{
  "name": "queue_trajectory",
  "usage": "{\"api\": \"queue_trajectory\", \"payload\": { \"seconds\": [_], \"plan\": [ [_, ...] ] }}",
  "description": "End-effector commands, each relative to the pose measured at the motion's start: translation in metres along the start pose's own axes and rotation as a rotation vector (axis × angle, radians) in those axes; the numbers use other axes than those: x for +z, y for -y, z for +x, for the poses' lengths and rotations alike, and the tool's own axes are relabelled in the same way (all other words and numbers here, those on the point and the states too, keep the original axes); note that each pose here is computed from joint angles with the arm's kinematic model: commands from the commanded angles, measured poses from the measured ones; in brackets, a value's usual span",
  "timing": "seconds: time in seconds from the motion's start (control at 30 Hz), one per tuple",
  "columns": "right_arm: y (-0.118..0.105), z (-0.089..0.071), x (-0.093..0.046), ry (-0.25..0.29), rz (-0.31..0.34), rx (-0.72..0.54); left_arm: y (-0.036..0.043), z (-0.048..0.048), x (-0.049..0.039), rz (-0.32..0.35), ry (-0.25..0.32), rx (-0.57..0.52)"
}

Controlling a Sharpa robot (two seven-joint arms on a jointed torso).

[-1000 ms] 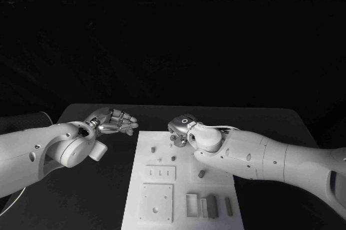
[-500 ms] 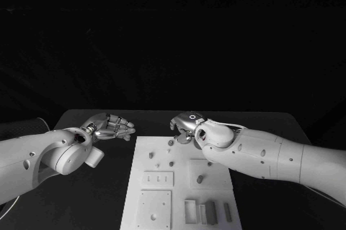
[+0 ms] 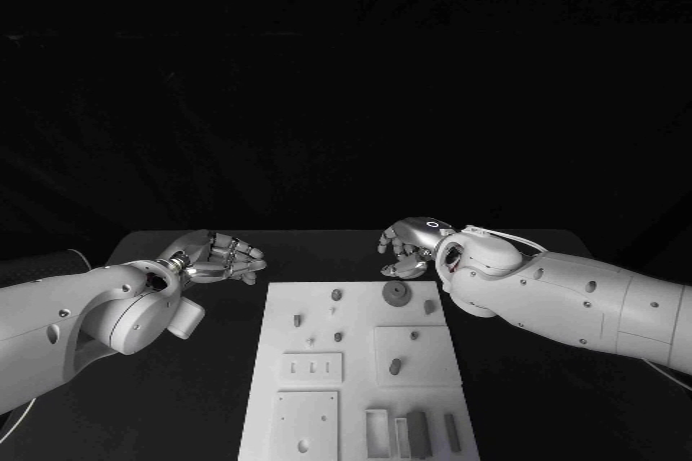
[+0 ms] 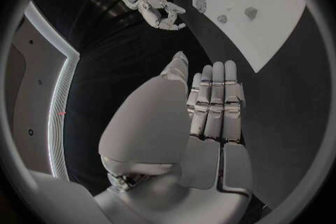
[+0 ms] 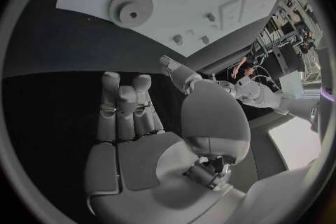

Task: Assemble the parts on the task board

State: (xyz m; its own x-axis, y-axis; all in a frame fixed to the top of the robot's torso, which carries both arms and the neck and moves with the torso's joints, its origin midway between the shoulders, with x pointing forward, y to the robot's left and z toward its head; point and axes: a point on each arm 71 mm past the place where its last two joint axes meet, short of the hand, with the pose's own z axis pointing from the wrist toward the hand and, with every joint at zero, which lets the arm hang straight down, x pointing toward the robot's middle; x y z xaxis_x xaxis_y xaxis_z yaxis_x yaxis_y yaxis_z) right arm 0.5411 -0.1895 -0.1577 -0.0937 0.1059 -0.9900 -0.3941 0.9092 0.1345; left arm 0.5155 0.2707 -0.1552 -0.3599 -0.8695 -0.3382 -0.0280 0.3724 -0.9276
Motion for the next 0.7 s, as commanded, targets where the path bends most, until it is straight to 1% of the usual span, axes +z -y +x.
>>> {"api": "queue_trajectory", "payload": {
  "seconds": [0.03, 0.23, 0.37, 0.7],
  "plan": [
    [0.003, 0.005, -0.005, -0.066, -0.008, -0.002, 0.0037, 0.0017, 0.0011, 0.023, -0.007, -0.006],
    [0.006, 0.012, -0.008, -0.083, -0.011, -0.08, 0.0047, 0.0031, 0.0011, 0.033, -0.019, -0.018],
    [0.006, 0.027, -0.011, -0.128, -0.016, -0.104, 0.0055, 0.0051, 0.0017, 0.034, -0.02, -0.022],
    [0.011, 0.044, -0.006, -0.146, 0.007, -0.111, 0.0056, 0.0063, 0.0018, 0.032, -0.027, -0.024]
  ]
}}
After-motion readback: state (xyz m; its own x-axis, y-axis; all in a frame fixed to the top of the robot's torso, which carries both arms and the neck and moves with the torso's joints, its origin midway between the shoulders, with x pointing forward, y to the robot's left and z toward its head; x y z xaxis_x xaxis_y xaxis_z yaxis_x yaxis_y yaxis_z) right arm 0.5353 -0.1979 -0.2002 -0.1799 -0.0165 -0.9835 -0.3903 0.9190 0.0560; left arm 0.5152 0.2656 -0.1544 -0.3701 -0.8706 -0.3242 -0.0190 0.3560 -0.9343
